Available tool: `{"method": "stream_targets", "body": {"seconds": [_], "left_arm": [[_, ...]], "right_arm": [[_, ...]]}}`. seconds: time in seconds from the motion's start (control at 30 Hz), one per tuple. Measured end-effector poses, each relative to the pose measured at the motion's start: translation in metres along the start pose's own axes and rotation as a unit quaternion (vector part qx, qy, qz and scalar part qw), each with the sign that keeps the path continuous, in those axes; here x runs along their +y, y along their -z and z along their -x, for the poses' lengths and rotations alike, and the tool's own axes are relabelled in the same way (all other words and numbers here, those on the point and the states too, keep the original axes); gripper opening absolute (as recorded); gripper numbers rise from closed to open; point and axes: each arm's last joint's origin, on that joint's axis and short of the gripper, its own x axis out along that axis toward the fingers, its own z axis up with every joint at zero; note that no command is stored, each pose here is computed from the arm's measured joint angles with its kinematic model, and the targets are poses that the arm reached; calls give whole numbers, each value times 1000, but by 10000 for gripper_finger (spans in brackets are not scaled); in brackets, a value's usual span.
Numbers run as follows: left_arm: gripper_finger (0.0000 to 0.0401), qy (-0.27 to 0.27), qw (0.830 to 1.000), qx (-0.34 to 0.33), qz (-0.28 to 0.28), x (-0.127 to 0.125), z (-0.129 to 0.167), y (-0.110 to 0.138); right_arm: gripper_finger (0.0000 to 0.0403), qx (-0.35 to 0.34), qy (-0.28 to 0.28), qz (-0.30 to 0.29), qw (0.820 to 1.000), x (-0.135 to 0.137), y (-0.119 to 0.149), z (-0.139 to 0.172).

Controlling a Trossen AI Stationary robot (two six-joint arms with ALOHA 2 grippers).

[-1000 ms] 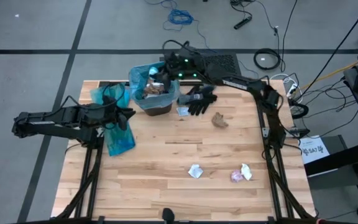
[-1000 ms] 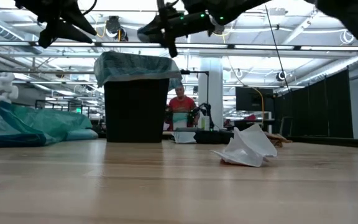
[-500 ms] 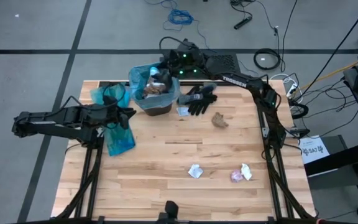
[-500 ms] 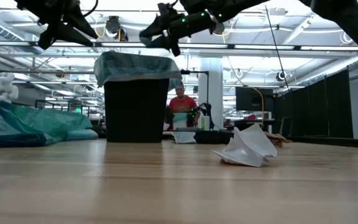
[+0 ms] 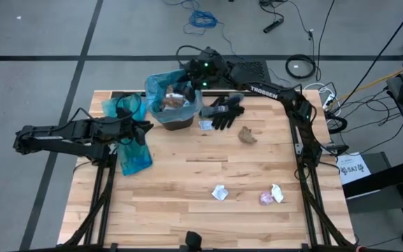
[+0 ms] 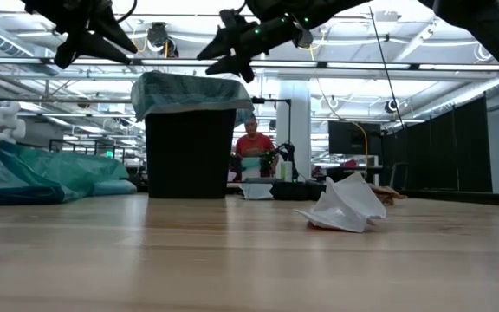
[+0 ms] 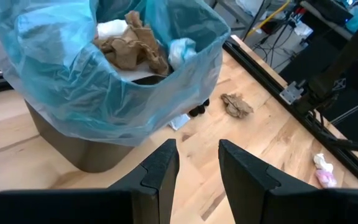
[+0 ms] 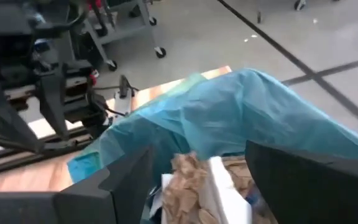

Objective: Place trash/remove bag and relplace
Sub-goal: Put the white napkin into the trash bin

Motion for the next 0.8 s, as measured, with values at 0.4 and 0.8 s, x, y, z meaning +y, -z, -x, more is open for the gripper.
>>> {"method": "stream_targets", "body": {"seconds": [0.4,0.8], "left_arm": [[120,-5,1000,-7,1,0,0,-1],[120,0,999,2,-33,0,0,0]], "right_arm": [[247,26,24,-11,999,8,-13,37],[247,326,118,-147,926,33,20,123]]}}
